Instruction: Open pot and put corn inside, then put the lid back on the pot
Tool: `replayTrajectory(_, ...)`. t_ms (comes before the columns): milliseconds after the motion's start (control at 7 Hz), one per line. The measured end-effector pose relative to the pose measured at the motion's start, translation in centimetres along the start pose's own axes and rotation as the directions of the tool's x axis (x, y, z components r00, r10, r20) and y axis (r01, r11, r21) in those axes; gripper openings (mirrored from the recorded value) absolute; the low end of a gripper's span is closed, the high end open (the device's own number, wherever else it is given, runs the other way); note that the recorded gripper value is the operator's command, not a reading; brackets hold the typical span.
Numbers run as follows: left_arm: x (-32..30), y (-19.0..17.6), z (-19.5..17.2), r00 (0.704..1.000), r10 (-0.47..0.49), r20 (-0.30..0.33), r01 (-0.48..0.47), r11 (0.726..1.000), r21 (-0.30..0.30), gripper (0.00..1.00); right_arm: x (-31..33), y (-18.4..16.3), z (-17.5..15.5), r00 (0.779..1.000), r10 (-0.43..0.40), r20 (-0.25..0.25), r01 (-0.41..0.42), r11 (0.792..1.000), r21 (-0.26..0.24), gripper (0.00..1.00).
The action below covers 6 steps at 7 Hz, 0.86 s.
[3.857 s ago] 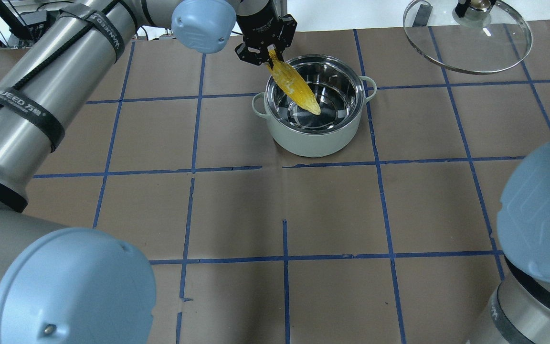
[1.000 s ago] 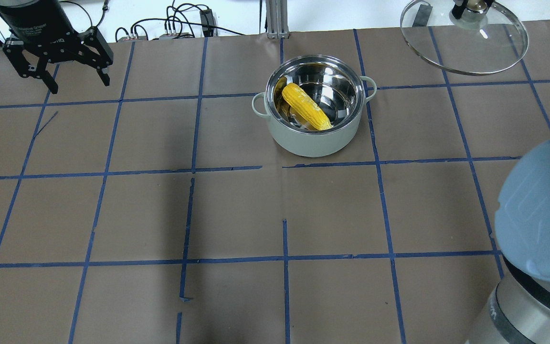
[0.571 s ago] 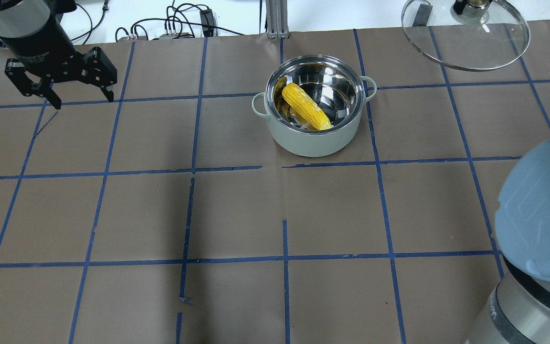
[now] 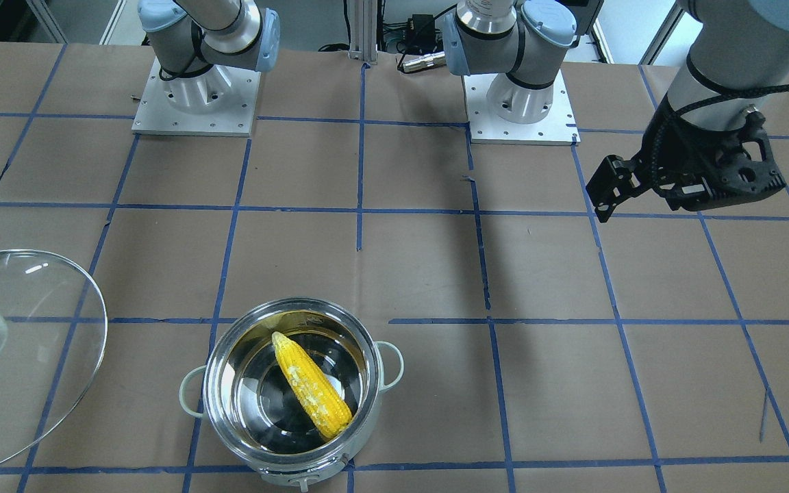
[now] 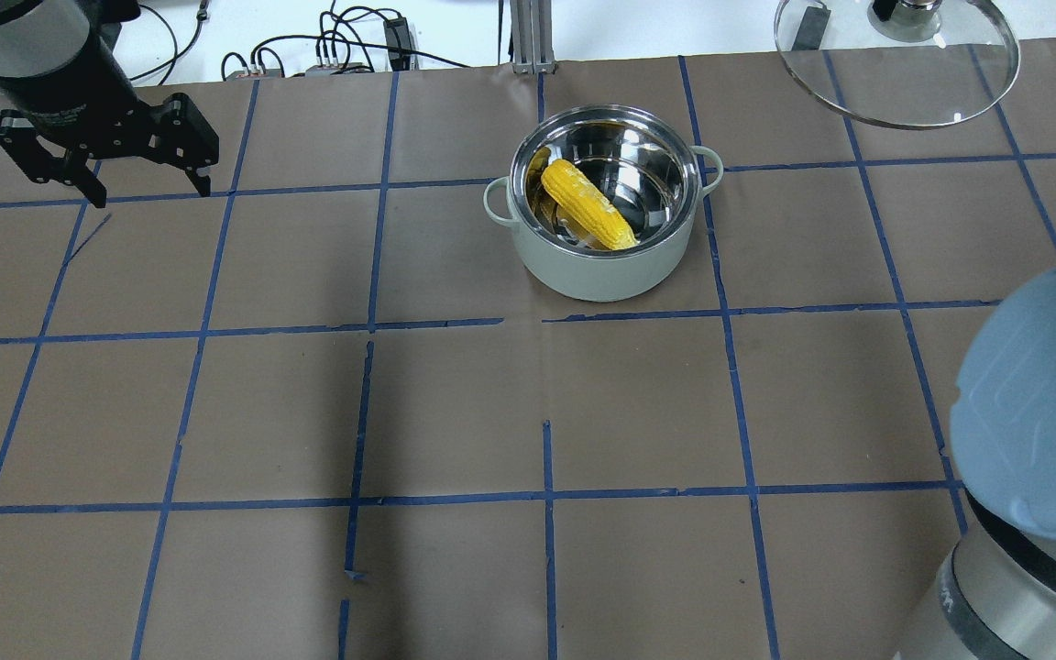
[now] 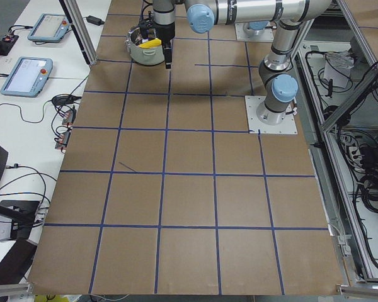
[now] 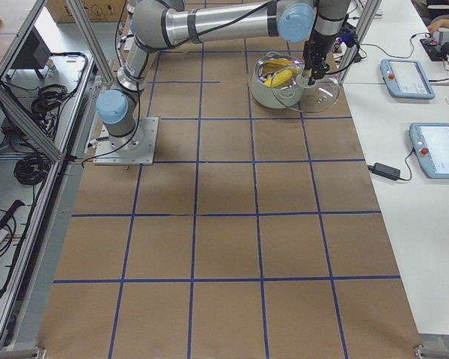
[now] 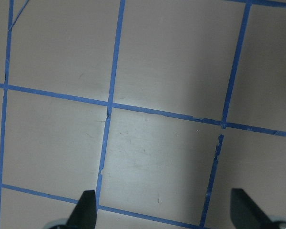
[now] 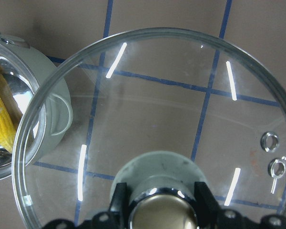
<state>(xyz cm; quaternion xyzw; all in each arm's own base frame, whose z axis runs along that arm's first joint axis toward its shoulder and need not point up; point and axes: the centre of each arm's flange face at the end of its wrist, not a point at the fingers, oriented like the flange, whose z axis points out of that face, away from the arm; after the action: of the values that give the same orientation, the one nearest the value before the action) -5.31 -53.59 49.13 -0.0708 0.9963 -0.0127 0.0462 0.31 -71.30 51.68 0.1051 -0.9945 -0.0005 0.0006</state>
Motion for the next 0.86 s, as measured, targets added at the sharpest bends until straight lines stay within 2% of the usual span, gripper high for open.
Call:
replayTrajectory(714,2.3,-0.7,0.9,1.0,0.008,-0.025,-0.009,1.0,-0.014,1.0,-0.4,0.0,0.0,1.0,0.0,0.0,0.0,1.0,-0.002,0.11)
replayTrajectory(857,3.1,-0.5,0.9,0.999,-0.001,-0.047,0.0,1.0,-0.014,1.0,-0.4,0.0,0.1,1.0,-0.001,0.001,0.001,1.0,-0.004,0.11)
